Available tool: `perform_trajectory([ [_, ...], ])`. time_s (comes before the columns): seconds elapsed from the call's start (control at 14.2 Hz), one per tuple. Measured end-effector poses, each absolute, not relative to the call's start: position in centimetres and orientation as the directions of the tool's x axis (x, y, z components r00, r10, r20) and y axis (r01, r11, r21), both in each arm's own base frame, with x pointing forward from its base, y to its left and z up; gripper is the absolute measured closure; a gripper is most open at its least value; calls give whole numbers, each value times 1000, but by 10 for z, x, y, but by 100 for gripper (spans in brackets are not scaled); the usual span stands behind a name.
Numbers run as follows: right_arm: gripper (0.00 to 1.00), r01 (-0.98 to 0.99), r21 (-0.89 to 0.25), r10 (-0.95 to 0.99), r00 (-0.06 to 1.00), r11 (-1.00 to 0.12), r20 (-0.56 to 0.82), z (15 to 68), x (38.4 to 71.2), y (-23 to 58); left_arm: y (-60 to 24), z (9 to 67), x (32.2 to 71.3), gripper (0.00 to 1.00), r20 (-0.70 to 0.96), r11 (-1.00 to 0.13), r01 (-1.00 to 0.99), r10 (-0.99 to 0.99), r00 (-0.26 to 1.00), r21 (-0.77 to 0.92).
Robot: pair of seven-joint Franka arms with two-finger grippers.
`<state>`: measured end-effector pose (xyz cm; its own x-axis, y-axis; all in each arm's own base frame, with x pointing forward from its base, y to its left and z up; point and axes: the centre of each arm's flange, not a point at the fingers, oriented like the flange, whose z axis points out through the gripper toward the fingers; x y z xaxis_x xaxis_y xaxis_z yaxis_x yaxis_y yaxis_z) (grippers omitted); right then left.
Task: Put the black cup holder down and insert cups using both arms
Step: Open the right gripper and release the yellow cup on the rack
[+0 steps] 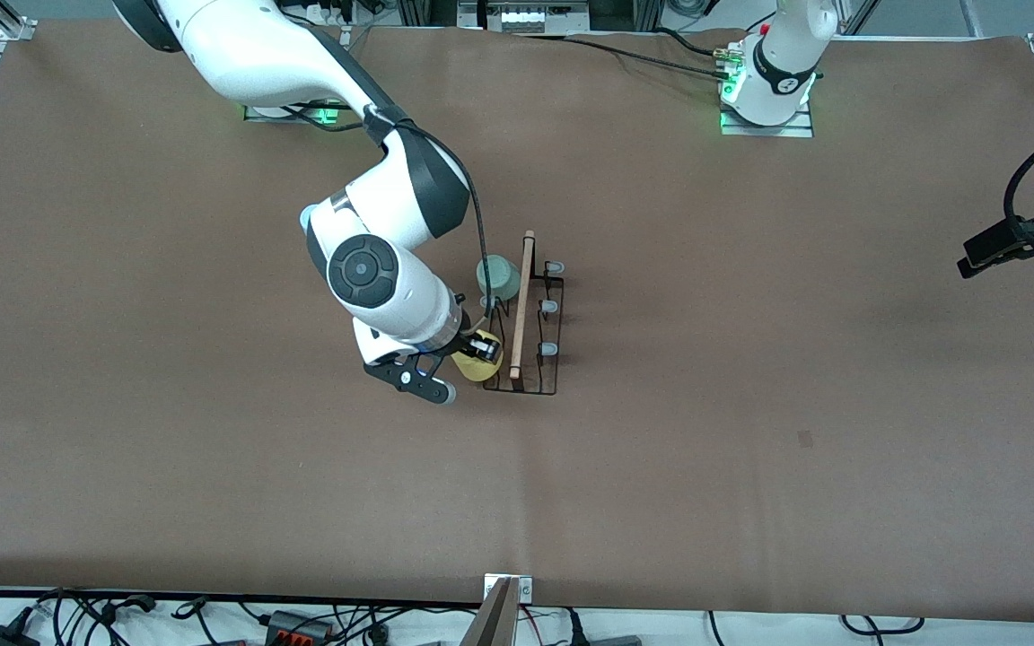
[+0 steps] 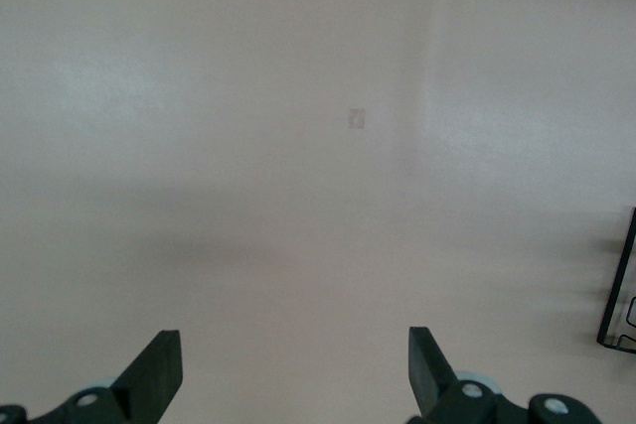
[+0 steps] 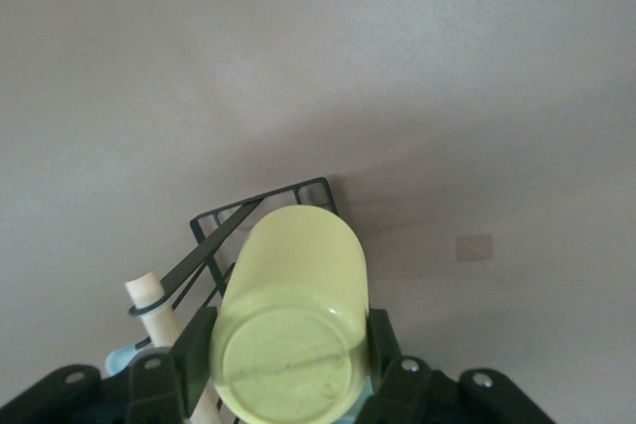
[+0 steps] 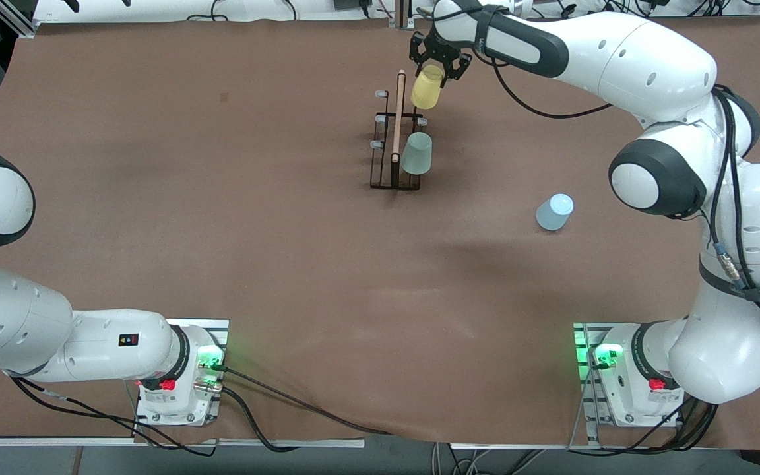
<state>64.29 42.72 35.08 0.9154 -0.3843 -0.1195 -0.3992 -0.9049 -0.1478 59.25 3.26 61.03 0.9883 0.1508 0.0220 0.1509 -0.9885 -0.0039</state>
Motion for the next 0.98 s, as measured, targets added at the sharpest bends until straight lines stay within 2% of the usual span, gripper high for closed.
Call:
perform_trajectory([
  [0.14, 35, -401, -145, -385, 914, -905, -125, 338, 643, 429, 33, 610, 593, 0, 22, -988, 152, 151, 988, -4],
  [0.21, 31, -403, -143, -387, 914, -904, -126, 334, 644, 429, 33, 610, 593, 0, 22, -988, 152, 151, 988, -4],
  [0.42, 2, -419, -141, -403, 906, -897, -129, 334, 645, 428, 33, 610, 593, 0, 22, -988, 152, 152, 988, -4],
  [0.7, 0, -424, -111, -412, 903, -899, -119, 375, 648, 407, 33, 610, 593, 0, 21, -988, 152, 152, 988, -4],
  [0.98, 0, -347, -81, -343, 938, -935, -58, 425, 668, 345, 33, 610, 593, 0, 21, -988, 152, 152, 988, -4],
])
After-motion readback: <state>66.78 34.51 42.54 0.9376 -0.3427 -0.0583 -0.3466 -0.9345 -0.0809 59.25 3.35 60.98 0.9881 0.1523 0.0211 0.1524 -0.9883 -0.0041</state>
